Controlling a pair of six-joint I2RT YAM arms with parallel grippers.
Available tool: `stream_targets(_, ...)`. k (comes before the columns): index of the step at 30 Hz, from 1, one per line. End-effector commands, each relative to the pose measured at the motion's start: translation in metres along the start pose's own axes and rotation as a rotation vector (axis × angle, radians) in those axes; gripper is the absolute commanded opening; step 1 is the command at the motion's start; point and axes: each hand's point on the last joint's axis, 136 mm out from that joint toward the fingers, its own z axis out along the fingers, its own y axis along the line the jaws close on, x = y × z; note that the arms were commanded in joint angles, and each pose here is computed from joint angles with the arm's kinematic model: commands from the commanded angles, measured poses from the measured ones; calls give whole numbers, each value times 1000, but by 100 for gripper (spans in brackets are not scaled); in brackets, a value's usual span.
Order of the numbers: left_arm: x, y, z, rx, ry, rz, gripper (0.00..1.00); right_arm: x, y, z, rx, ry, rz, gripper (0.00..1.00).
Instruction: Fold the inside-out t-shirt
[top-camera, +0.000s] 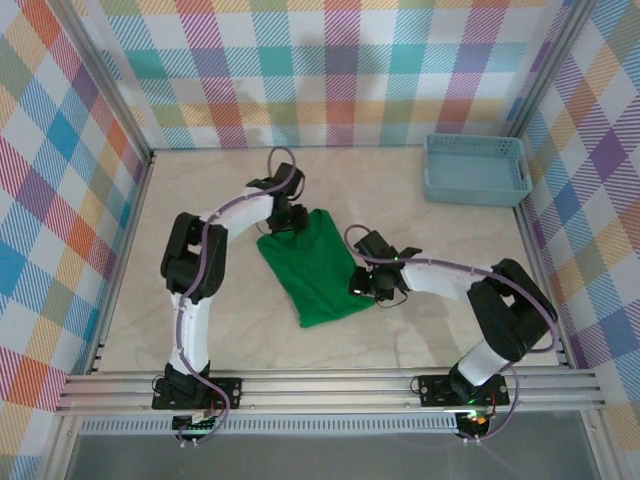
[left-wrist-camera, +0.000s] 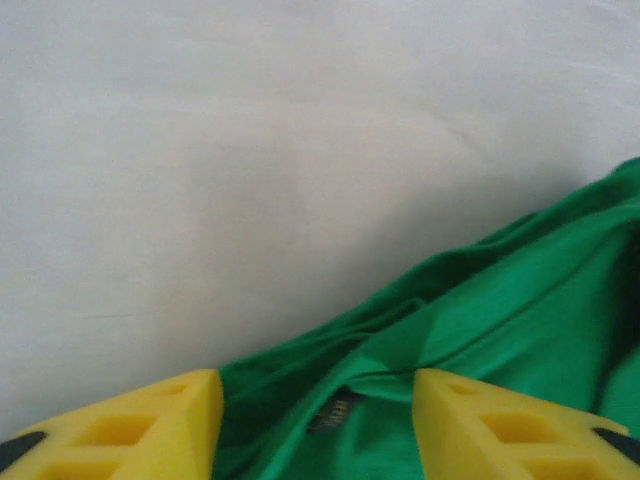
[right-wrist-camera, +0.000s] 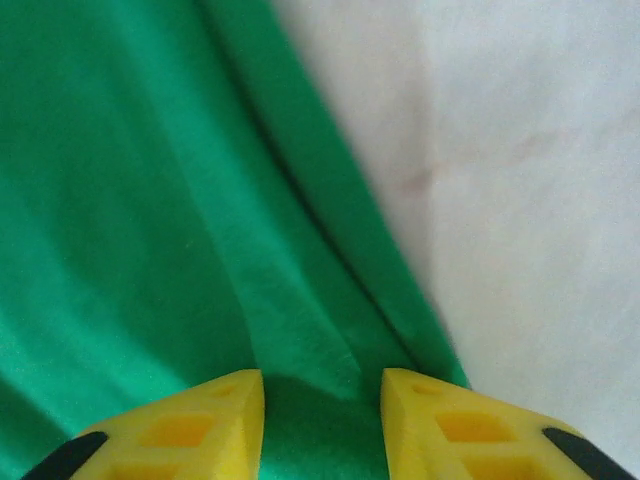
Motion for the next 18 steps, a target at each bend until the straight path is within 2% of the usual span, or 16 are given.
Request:
stream_targets(1, 11, -25, -23, 27, 35, 105, 60, -14, 10, -29, -34, -73, 16, 43)
stream_targets(5, 2, -9, -78, -20, -92, 29, 73, -64, 23, -66, -35, -210, -79, 55)
stream_targets(9, 15, 27, -114, -28, -184, -150, 80, -119, 46, -64, -58, -229, -182, 63)
stream_targets(14, 49, 86, -103, -39, -171, -398, 80, -164, 71, -33, -44, -205, -283, 67)
stream_targets(18, 54, 90, -76, 30, -113, -436, 78, -187, 81, -10, -32, -186, -332, 69)
